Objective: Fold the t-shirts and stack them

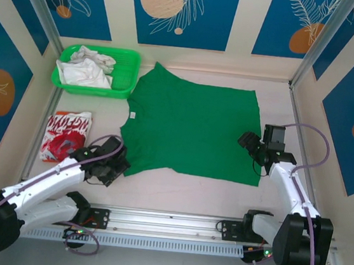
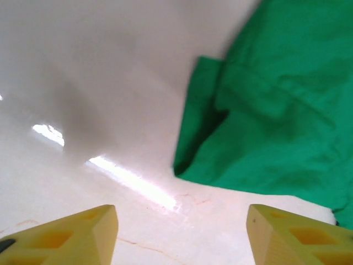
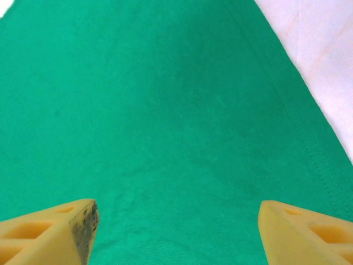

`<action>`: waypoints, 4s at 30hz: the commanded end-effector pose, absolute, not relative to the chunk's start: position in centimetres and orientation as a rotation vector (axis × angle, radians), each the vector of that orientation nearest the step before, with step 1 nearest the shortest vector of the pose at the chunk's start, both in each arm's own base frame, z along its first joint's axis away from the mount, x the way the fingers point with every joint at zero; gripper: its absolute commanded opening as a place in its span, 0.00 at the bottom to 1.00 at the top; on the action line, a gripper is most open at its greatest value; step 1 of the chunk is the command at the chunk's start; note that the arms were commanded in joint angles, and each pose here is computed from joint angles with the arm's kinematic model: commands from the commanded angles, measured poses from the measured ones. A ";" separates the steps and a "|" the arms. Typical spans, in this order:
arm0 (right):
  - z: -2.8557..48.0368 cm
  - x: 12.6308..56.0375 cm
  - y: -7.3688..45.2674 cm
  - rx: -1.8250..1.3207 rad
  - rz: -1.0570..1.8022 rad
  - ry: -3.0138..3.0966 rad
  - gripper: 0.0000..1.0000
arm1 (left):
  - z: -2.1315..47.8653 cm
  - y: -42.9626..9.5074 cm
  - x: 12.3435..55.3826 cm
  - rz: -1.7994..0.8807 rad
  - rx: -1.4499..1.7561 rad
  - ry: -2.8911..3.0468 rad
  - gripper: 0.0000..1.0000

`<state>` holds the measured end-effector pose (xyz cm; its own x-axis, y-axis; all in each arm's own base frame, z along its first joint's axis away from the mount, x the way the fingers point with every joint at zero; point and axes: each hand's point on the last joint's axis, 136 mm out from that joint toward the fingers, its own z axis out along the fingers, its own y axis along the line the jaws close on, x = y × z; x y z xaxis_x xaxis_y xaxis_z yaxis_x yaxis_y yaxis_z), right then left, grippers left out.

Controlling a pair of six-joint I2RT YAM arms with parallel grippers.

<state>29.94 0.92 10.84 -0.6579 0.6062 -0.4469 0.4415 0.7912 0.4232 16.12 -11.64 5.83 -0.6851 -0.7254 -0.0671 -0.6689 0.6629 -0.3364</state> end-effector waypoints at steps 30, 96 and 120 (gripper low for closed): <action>10.3 29.1 1.4 0.723 0.342 2.435 0.77 | 2.7 -13.4 18.1 -0.564 -1.555 2.521 0.33; 1.7 19.8 -3.8 1.582 0.396 2.437 0.33 | 2.2 -12.4 20.3 -0.508 -1.525 2.481 0.00; 2.4 17.8 -4.0 1.649 0.312 2.476 0.34 | 2.4 -12.1 20.3 -0.525 -1.525 2.476 0.00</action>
